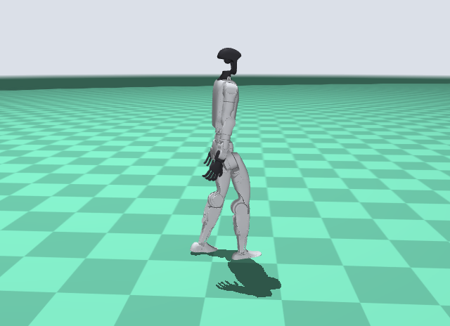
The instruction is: In place motions
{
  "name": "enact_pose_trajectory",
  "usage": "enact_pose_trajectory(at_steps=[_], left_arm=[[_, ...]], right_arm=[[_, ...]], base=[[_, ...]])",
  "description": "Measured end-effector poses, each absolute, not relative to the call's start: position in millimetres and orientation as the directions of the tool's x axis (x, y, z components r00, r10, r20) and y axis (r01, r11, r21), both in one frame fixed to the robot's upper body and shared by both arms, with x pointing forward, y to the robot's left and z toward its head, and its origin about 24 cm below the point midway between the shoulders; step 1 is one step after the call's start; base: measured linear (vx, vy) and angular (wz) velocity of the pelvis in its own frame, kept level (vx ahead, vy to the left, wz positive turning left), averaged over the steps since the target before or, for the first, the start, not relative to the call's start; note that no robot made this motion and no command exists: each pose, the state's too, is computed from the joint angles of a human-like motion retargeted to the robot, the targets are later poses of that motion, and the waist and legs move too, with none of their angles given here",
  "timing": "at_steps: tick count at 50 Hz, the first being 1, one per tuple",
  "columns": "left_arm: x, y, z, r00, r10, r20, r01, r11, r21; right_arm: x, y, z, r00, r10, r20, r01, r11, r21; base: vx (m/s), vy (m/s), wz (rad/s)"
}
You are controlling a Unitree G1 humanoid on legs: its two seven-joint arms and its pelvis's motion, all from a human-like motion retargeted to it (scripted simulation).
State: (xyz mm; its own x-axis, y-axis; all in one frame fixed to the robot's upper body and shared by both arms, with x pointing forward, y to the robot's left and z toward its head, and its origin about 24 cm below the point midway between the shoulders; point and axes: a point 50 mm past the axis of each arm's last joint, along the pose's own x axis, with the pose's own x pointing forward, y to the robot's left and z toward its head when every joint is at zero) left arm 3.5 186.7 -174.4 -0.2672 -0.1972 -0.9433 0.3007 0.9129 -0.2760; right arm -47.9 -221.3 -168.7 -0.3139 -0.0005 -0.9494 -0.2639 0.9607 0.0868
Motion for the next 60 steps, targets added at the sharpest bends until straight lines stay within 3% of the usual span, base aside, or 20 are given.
enact_pose_trajectory(at_steps=[6,14,22,29,37,43,53,60], left_arm=[[8.3,187.0,-175.2,-0.206,-0.176,-0.963,0.240,0.945,-0.224],[24.3,184.0,-177.8,-0.098,-0.144,-0.985,0.258,0.952,-0.165],[9.7,183.2,-178.6,-0.119,-0.118,-0.986,0.261,0.954,-0.146],[-35.0,181.7,-174.5,-0.254,-0.135,-0.958,0.152,0.972,-0.177],[-69.1,168.8,-171.1,-0.282,-0.141,-0.949,-0.046,0.990,-0.134],[-39.5,178.3,-176.0,-0.189,-0.089,-0.978,-0.004,0.996,-0.090],[44.7,197.0,-175.9,0.029,-0.072,-0.997,0.183,0.981,-0.066],[54.4,197.8,-174.2,0.026,-0.078,-0.997,0.225,0.972,-0.070]], right_arm=[[-18.5,-213.9,-173.2,-0.238,0.039,-0.971,-0.255,0.962,0.101],[28.4,-230.6,-171.2,-0.111,-0.039,-0.993,-0.388,0.922,0.007],[47.6,-243.6,-165.9,-0.104,-0.096,-0.990,-0.431,0.901,-0.042],[40.2,-225.6,-170.3,-0.136,-0.030,-0.990,-0.425,0.905,0.031],[-3.4,-204.2,-175.7,-0.211,0.084,-0.974,-0.389,0.907,0.162],[-16.0,-209.5,-173.4,-0.300,0.054,-0.952,-0.441,0.878,0.188],[6.4,-205.8,-176.1,-0.173,0.068,-0.983,-0.390,0.911,0.132],[6.1,-202.7,-176.4,-0.172,0.082,-0.982,-0.338,0.931,0.137]], base=[[0.25,-0.15,1.58],[0.27,-0.07,0.85],[0.44,-0.01,0.48],[0.65,-0.01,0.66],[0.81,0.06,0.68],[0.70,-0.03,0.61],[0.59,-0.19,1.57],[0.71,-0.31,0.86]])
